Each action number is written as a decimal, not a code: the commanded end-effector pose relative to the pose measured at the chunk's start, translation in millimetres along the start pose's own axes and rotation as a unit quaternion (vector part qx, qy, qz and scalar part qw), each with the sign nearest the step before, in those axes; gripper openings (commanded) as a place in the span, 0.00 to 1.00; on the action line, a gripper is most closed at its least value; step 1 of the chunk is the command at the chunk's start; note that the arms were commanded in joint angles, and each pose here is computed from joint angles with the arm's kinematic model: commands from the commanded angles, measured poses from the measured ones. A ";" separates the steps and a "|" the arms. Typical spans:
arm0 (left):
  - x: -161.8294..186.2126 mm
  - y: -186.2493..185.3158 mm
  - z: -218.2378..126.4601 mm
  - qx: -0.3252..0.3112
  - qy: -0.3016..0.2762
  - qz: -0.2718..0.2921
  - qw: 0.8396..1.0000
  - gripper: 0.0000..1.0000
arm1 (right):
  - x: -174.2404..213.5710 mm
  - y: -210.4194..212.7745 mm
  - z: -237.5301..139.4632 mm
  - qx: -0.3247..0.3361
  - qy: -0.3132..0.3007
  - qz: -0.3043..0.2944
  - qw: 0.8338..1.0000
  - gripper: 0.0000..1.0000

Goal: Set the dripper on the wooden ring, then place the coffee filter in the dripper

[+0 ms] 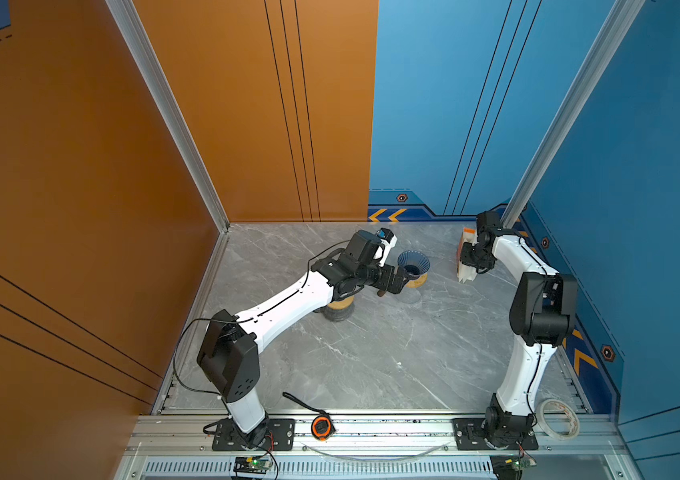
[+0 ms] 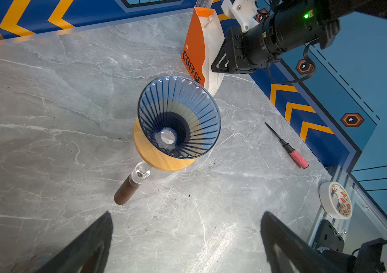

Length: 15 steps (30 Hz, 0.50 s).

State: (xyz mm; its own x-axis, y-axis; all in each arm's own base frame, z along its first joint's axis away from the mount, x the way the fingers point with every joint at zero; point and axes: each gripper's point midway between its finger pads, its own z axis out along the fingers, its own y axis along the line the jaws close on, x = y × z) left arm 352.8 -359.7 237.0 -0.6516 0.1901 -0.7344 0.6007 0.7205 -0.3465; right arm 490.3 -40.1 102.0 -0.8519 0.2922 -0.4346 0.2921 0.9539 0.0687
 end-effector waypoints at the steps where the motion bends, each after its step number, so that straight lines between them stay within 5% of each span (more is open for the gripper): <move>1: -4.9 -2.6 -1.7 0.009 0.001 -0.002 1.000 0.98 | -0.8 3.4 -30.9 0.000 -0.018 -0.004 1.000 0.24; 15: -5.2 -4.0 -7.3 0.008 -0.003 0.001 1.000 0.98 | 15.0 24.0 -28.2 -0.003 -0.006 -0.014 1.000 0.25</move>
State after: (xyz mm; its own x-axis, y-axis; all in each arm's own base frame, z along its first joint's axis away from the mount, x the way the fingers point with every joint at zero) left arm 352.9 -359.6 236.9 -0.6515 0.1905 -0.7343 0.6007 0.7208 -0.3460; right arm 477.7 -9.4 137.3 -0.8387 0.2453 -0.4861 0.2348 0.9684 0.0836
